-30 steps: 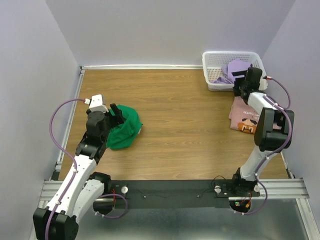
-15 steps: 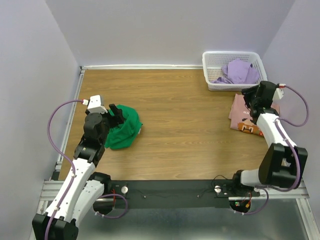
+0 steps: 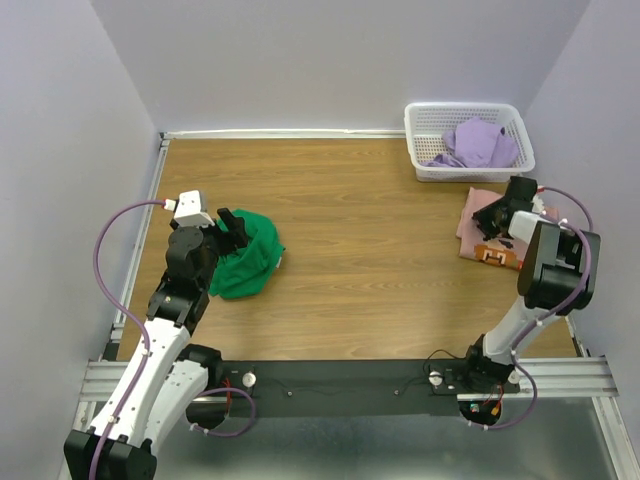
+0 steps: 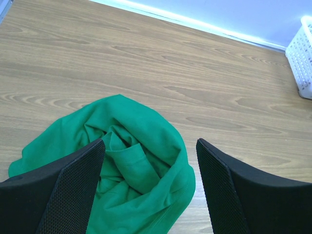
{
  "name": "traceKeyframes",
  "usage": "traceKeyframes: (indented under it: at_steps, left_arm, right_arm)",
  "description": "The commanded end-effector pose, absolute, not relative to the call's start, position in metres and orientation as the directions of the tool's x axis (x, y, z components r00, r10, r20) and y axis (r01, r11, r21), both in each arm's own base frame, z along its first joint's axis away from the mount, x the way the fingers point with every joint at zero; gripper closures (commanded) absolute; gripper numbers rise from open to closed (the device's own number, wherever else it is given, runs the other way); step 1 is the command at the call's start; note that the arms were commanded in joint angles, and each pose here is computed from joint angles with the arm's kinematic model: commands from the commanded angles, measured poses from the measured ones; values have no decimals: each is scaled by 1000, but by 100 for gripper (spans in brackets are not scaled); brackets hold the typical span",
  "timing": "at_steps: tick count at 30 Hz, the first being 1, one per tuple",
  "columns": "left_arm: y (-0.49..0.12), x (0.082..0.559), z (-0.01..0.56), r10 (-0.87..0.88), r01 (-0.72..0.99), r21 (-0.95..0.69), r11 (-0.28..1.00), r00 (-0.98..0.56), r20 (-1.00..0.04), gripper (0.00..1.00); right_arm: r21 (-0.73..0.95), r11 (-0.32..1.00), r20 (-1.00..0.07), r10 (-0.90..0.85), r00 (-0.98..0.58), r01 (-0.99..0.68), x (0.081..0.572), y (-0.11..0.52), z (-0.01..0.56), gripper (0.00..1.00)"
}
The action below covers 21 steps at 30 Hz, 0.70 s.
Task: Fold and stack the t-shirts
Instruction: Move the tshirt to the center of the board
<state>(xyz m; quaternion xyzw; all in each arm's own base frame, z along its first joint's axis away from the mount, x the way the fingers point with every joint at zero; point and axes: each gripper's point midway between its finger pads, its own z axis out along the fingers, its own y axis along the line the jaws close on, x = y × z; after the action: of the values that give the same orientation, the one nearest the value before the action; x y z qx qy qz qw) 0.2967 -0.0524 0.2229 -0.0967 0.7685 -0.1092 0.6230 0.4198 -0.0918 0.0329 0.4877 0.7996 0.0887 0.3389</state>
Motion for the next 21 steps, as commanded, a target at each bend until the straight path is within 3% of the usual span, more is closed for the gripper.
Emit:
traceKeyframes:
  at_steps: [1,8,21]
  left_arm:
    - [-53,298,223,-277,-4,-282,959,-198,-940,16]
    - [-51,297,223,-278,-12,-281,960,-193,-941,17]
    - [-51,299,220,-273,-13,-276,961,-204,-940,17]
  right_arm:
    - [464,627,-383,779,-497,625,420,-56,6,63]
    - [393,770,-381,633,-673,502,404,-18,-14,63]
    - [215,850,-379,526,-762,480,356,-30,-8,62]
